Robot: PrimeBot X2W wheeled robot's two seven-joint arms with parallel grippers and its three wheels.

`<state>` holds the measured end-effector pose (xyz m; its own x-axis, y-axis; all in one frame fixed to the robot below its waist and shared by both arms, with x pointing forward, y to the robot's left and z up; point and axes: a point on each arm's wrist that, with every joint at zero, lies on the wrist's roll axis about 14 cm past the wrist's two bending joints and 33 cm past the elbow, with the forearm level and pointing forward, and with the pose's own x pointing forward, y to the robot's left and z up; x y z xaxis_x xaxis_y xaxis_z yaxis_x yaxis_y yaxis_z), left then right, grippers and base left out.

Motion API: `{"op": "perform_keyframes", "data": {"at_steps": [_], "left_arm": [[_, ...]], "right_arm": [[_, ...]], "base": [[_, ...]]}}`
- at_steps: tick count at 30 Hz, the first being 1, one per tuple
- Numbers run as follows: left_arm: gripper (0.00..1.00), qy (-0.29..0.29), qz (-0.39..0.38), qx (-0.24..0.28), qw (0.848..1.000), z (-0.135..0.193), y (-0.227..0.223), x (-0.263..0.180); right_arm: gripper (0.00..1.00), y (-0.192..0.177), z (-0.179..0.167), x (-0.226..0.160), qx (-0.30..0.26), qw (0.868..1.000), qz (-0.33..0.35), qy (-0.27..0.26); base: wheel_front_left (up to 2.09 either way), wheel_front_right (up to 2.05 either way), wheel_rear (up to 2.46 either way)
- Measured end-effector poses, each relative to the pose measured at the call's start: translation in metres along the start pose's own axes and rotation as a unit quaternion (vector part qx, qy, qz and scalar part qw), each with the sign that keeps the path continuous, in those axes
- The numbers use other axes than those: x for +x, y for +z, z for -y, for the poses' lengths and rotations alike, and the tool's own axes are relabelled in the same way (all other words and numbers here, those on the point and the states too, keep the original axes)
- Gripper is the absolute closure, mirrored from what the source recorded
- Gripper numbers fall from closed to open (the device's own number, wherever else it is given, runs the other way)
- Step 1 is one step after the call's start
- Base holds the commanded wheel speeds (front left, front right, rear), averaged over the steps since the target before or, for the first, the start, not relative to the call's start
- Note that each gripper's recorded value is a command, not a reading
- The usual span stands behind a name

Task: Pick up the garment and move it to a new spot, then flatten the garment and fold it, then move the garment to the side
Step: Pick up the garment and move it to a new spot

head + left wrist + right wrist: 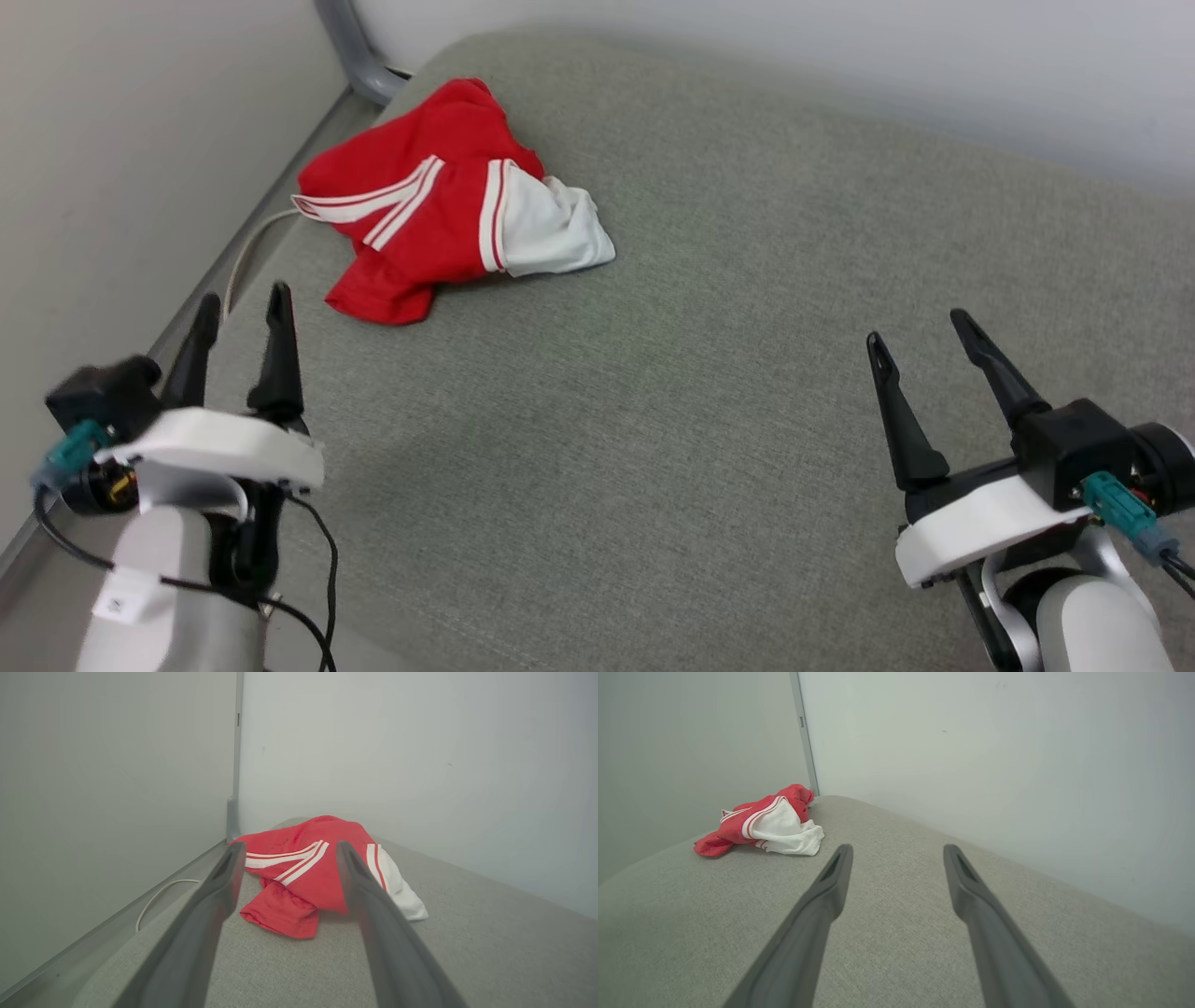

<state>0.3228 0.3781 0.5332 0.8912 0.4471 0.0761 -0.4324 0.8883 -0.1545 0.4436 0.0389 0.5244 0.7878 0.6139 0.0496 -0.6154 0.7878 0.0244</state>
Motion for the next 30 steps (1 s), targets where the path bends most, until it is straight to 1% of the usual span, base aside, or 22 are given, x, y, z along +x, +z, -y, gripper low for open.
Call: {"op": "perform_keyframes", "data": {"at_steps": [3,4,5,6,9,12,14,15,16,17,18,21,26,27,30], "left_arm": [[0.00,-0.011,-0.035,-0.005,0.999,0.006,-0.006,0.034],[0.00,-0.011,-0.035,-0.005,0.999,0.006,-0.006,0.034],[0.00,-0.013,-0.070,-0.005,0.997,0.006,-0.016,0.054],[0.00,-0.011,-0.094,-0.008,0.995,0.005,-0.022,0.064],[0.00,-0.022,-0.151,-0.002,0.988,0.011,-0.040,0.092],[0.00,-0.040,-0.205,0.008,0.978,0.024,-0.058,0.118],[0.00,-0.043,-0.243,0.020,0.969,0.026,-0.071,0.133],[0.00,-0.045,-0.254,0.021,0.966,0.028,-0.076,0.141],[0.00,-0.045,-0.254,0.021,0.966,0.028,-0.076,0.141],[0.00,-0.050,-0.285,0.030,0.957,0.033,-0.088,0.154],[0.00,-0.050,-0.285,0.030,0.957,0.033,-0.088,0.154],[0.00,-0.058,-0.326,0.029,0.943,0.043,-0.111,0.170],[0.00,-0.050,-0.387,0.000,0.921,0.047,-0.147,0.184],[0.00,-0.048,-0.403,0.001,0.914,0.046,-0.156,0.183],[0.00,-0.034,-0.460,-0.001,0.887,0.040,-0.185,0.176]], "right_arm": [[0.00,-0.013,0.012,0.007,0.004,1.000,-0.010,-0.010],[0.00,-0.013,0.012,0.007,0.004,1.000,-0.010,-0.010],[0.00,-0.023,0.021,0.010,0.009,1.000,-0.019,-0.019],[0.00,-0.028,0.025,0.012,0.012,0.999,-0.021,-0.023],[0.00,-0.043,0.039,0.015,0.013,0.999,-0.030,-0.036],[0.00,-0.059,0.053,0.017,0.017,0.998,-0.041,-0.050],[0.00,-0.069,0.061,0.019,0.020,0.997,-0.047,-0.056],[0.00,-0.074,0.064,0.019,0.021,0.997,-0.050,-0.059],[0.00,-0.074,0.064,0.019,0.021,0.997,-0.050,-0.059],[0.00,-0.084,0.073,0.019,0.024,0.996,-0.055,-0.068],[0.00,-0.084,0.073,0.019,0.024,0.996,-0.055,-0.068],[0.00,-0.099,0.085,0.016,0.026,0.994,-0.066,-0.081],[0.00,-0.116,0.103,0.008,0.024,0.991,-0.080,-0.101],[0.00,-0.120,0.106,0.006,0.023,0.991,-0.084,-0.105],[0.00,-0.125,0.117,0.002,0.018,0.989,-0.087,-0.118]], "base": [[0.00,0.00,0.00],[0.00,0.00,0.00],[0.00,0.00,0.00],[0.00,0.00,0.00],[0.00,0.00,0.00],[0.00,0.00,0.00],[0.00,0.00,0.00],[0.00,0.00,0.00],[0.00,0.00,0.00],[0.00,0.00,0.00],[0.00,0.00,0.00],[0.00,0.00,0.00],[0.00,0.00,0.00],[0.00,0.00,0.00],[0.00,0.00,0.00]]}}
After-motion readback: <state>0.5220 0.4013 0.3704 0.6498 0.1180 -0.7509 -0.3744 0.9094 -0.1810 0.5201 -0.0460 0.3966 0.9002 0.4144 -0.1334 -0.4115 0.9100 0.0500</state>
